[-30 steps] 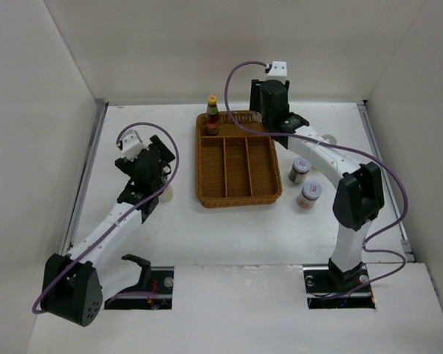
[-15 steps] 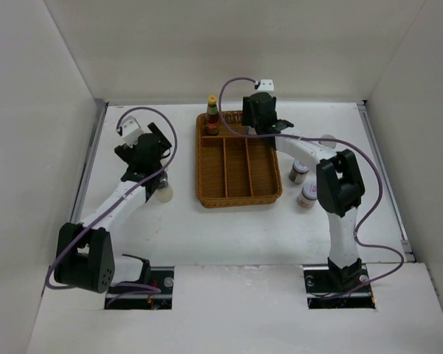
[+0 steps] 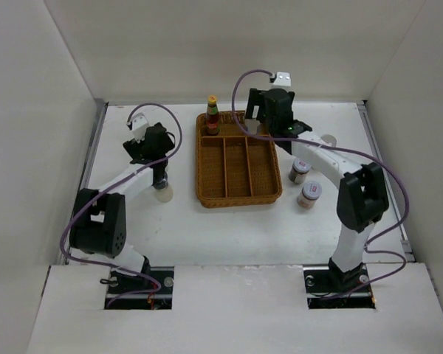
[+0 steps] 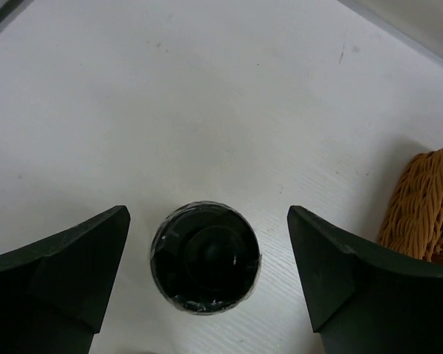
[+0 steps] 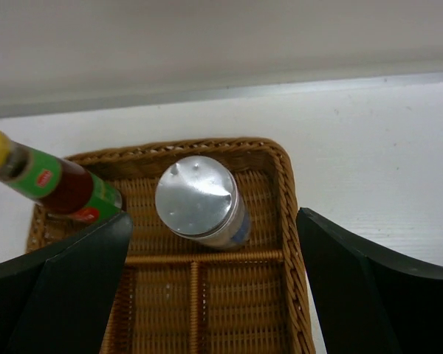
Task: Organize the condiment bottles
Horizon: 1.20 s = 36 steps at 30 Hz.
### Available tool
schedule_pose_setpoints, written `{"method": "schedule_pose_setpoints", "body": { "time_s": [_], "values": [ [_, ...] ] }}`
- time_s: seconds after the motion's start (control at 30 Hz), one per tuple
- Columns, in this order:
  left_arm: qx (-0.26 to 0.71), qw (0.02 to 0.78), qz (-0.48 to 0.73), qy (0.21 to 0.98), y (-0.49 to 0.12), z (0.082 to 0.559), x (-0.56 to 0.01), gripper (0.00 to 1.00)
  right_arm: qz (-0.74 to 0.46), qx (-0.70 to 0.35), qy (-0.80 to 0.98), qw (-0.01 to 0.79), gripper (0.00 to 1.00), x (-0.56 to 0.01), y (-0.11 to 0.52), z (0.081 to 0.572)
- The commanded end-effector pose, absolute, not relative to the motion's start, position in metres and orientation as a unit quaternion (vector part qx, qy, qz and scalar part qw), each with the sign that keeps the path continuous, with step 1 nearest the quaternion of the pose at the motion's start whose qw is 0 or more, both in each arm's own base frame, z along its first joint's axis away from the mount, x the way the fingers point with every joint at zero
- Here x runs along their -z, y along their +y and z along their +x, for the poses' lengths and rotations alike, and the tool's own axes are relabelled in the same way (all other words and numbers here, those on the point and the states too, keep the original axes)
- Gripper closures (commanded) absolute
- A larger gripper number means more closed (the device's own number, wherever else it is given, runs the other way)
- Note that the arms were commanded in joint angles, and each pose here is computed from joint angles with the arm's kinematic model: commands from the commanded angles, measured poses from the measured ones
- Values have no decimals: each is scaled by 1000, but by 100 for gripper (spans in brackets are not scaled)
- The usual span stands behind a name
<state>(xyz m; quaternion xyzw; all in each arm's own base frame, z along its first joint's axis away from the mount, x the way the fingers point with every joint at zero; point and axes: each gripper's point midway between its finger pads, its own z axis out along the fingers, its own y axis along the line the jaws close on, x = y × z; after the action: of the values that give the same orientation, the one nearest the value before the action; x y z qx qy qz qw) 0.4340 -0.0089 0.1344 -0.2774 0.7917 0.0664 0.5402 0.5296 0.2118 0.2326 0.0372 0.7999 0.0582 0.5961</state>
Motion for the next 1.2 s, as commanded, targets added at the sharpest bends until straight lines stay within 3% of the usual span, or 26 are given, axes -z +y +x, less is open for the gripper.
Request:
{"method": "schedule_pose_setpoints", "body": {
  "time_s": [0.0,0.27,0.37,0.43,0.57,0.67,0.73,0.83,1.0,1.17],
  "values": [
    [-52,547,-269,791,-17,451,-146,13,49,-101,757,644,0,-291,220,511],
    [-66,532,-275,798,-6,450,-129,61,31,-149,747,647,0,-300,246,456],
    [-63,549,-287,783,1,446,-145,71,-2,-184,749,637,1,-292,275,429],
    [-49,577,-294,760,2,444,-175,73,-20,-198,754,626,11,-280,291,415],
    [-14,652,-299,697,2,435,-260,74,-34,-218,762,609,43,-259,304,389],
    [25,698,-279,659,-15,426,-317,74,-23,-228,762,606,49,-251,296,376],
    [58,710,-250,656,-43,426,-339,74,-10,-228,763,605,49,-248,285,369],
    [102,701,-197,678,-95,426,-343,74,39,-197,764,613,37,-241,241,368],
    [147,669,-133,717,-168,415,-310,73,112,-128,774,610,16,-219,171,367],
    [156,641,-98,745,-209,415,-272,73,163,-41,792,586,8,-194,112,369]
  ]
}}
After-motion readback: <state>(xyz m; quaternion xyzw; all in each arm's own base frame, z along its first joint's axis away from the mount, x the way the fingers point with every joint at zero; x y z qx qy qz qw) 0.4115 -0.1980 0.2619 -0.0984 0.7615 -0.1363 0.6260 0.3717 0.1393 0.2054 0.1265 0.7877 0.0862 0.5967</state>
